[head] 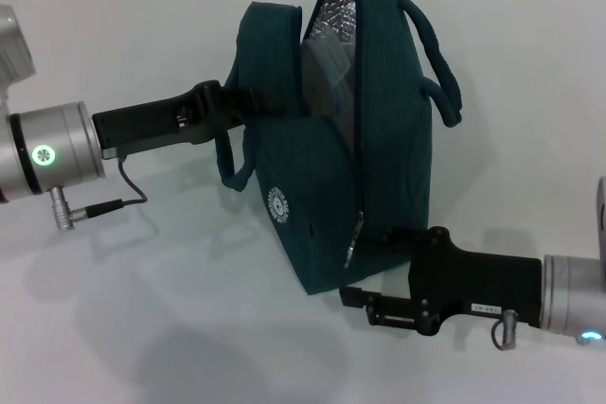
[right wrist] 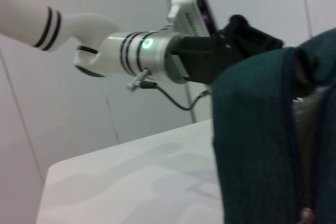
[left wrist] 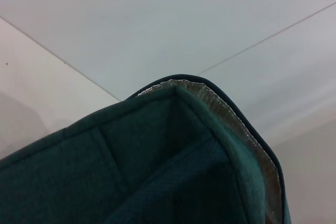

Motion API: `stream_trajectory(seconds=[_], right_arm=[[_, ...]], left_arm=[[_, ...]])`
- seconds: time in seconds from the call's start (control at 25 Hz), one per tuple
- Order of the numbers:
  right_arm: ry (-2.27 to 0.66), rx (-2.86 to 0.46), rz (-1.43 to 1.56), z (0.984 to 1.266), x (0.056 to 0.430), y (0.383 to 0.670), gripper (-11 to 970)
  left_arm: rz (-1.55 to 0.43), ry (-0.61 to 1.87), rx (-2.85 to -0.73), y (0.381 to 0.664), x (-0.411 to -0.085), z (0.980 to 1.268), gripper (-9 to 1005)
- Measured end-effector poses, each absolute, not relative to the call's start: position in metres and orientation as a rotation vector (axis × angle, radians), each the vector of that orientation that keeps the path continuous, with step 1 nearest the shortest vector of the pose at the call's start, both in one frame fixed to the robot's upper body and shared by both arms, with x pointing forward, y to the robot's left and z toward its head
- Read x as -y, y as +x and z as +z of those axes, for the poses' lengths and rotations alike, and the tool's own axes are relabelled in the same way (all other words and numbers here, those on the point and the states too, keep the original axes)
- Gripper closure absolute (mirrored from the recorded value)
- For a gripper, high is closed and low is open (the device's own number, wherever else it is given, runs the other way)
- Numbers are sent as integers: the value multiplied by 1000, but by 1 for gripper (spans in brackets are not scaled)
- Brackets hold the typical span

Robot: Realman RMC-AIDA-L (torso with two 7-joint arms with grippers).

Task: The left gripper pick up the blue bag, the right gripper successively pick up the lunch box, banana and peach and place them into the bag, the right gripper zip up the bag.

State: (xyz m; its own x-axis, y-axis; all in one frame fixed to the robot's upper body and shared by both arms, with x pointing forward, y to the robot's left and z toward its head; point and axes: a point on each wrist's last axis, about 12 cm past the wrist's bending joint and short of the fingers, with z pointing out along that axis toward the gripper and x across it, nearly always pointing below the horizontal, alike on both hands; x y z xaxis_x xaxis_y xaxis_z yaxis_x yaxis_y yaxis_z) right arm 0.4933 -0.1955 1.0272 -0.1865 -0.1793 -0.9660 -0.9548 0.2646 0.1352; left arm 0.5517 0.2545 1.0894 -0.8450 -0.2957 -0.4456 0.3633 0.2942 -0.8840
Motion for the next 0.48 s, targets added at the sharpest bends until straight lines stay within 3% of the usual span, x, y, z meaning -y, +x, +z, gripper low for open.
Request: stream_trajectory(seconds=[0.48], right_arm=[[-1049, -1622, 997, 1024, 200, 495, 327]], left_arm=[[-1594, 47, -2030, 548, -257, 1087, 956]])
